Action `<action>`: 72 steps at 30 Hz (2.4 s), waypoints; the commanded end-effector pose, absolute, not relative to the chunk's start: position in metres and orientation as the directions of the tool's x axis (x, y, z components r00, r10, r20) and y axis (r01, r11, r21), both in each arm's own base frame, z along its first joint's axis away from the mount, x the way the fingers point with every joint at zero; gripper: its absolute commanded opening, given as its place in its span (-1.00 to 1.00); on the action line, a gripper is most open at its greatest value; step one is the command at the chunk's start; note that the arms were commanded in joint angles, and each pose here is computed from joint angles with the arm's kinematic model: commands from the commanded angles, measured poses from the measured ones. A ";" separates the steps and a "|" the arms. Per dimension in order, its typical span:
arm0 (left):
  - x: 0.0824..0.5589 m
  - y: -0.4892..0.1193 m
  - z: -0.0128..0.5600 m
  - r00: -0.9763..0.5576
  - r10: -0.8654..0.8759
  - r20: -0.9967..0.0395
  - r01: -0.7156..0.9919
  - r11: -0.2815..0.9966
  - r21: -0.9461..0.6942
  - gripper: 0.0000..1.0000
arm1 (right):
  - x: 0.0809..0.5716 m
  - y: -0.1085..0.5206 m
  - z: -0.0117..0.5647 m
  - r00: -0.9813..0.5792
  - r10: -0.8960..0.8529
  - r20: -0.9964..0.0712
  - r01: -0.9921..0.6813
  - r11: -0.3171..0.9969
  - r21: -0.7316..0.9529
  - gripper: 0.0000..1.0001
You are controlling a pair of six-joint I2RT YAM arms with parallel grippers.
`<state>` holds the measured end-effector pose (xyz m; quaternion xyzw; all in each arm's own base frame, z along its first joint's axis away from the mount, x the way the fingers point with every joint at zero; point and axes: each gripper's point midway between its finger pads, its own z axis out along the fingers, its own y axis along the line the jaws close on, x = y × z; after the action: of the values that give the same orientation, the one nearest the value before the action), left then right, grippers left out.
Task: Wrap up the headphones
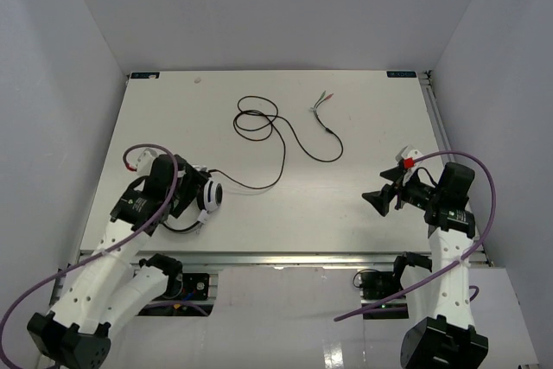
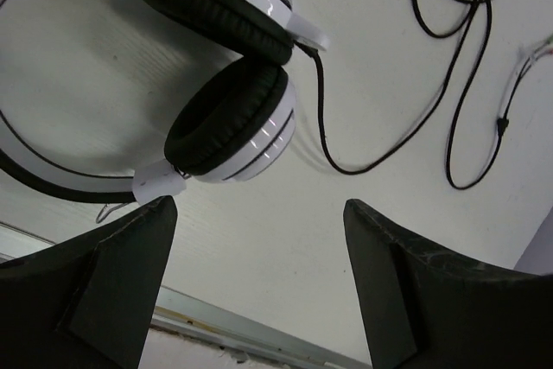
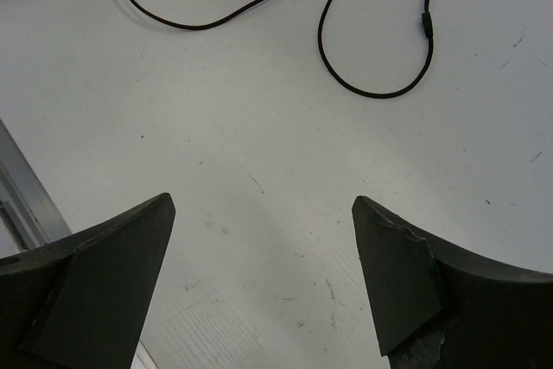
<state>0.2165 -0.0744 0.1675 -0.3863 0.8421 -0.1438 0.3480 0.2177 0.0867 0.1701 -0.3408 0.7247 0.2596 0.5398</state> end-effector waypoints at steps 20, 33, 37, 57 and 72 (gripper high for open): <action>0.157 0.015 0.068 -0.217 -0.964 -0.154 -0.961 0.238 -0.138 0.81 | 0.224 0.080 0.187 -0.151 -0.243 -0.958 -0.752 0.657 -0.048 0.80; 0.172 0.015 0.033 -0.380 -0.917 -0.120 -0.913 0.393 -0.106 0.20 | 0.225 0.078 0.187 -0.154 -0.249 -0.956 -0.743 0.667 -0.054 0.80; 0.178 0.020 0.029 -0.399 -0.906 -0.138 -0.905 0.414 -0.099 0.08 | 0.226 0.077 0.187 -0.155 -0.252 -0.955 -0.740 0.671 -0.057 0.80; 0.198 0.018 0.015 -0.445 -0.882 -0.153 -0.868 0.467 -0.168 -0.79 | 0.227 0.076 0.186 -0.156 -0.256 -0.954 -0.736 0.674 -0.061 0.80; 0.326 -0.115 0.240 -0.596 -0.396 -0.699 0.018 0.863 -0.505 -1.00 | 0.201 0.109 0.206 -0.053 -0.171 -0.984 -0.870 0.492 -0.038 0.80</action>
<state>0.2799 -0.0238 0.1239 -0.2941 0.8991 -0.1275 0.2980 0.2166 0.0860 0.1745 -0.3487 0.7206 0.2493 0.5450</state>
